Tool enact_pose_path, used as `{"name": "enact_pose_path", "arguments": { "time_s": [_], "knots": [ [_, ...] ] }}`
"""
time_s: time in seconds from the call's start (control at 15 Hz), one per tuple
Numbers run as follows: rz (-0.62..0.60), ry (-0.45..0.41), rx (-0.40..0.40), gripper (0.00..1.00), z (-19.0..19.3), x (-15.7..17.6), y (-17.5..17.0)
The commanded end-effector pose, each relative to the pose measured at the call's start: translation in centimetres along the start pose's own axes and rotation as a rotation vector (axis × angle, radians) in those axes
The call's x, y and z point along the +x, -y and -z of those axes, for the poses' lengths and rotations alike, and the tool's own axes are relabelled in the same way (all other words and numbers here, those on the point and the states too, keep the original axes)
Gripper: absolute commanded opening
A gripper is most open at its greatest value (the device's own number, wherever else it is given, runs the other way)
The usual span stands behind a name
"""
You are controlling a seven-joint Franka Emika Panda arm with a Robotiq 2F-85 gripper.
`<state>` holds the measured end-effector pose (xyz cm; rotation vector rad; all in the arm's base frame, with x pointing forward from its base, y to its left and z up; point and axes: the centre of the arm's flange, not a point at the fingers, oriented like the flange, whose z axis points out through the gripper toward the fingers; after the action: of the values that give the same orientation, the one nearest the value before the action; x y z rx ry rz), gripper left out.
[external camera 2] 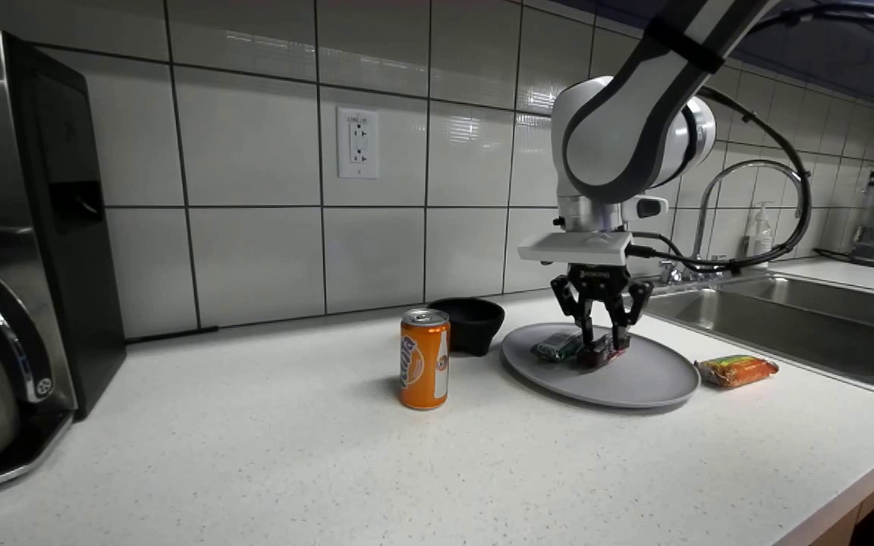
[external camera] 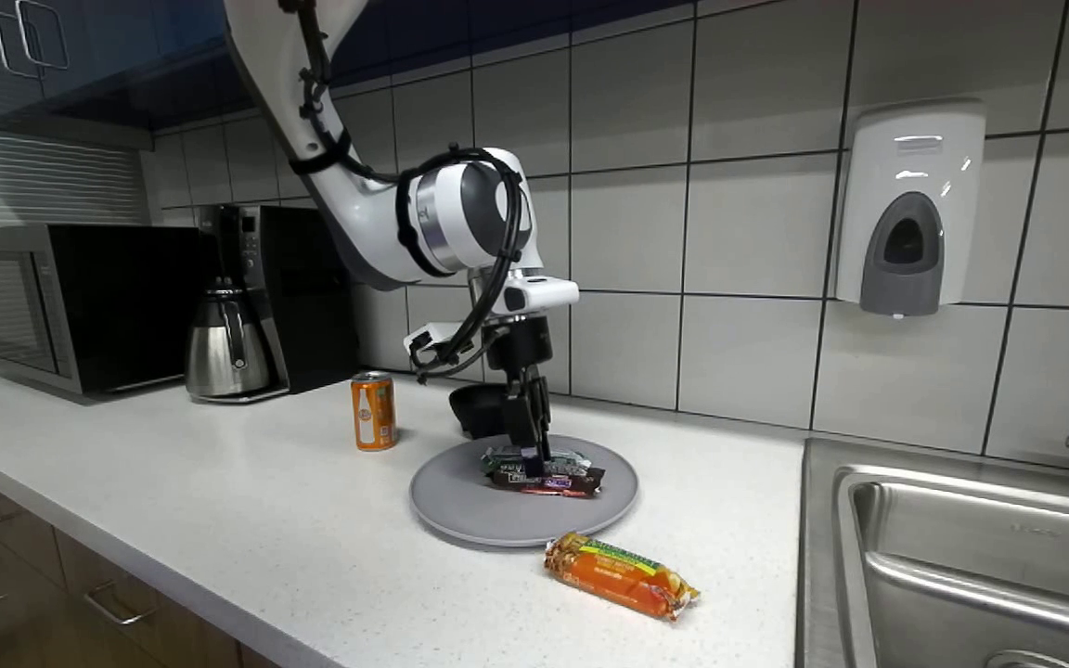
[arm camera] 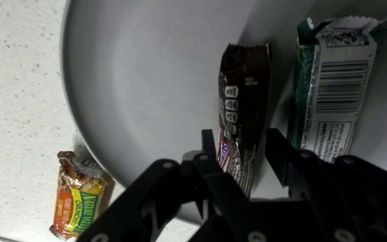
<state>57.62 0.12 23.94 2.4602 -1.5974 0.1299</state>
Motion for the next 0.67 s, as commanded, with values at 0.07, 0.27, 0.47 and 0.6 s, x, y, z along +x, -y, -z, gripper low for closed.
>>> {"name": "enact_pose_path", "arguments": {
  "time_s": [0.07, 0.27, 0.47, 0.6],
  "knots": [
    [-0.020, -0.014, 0.013, 0.84, 1.8, 0.0, -0.8],
    [-0.050, -0.020, 0.029, 1.00, 2.4, 0.3, -1.4],
    [-0.089, -0.025, 0.043, 1.00, 3.1, 0.6, -2.3],
    [-0.127, -0.025, 0.048, 1.00, 3.4, 0.9, -3.1]
  ]
}}
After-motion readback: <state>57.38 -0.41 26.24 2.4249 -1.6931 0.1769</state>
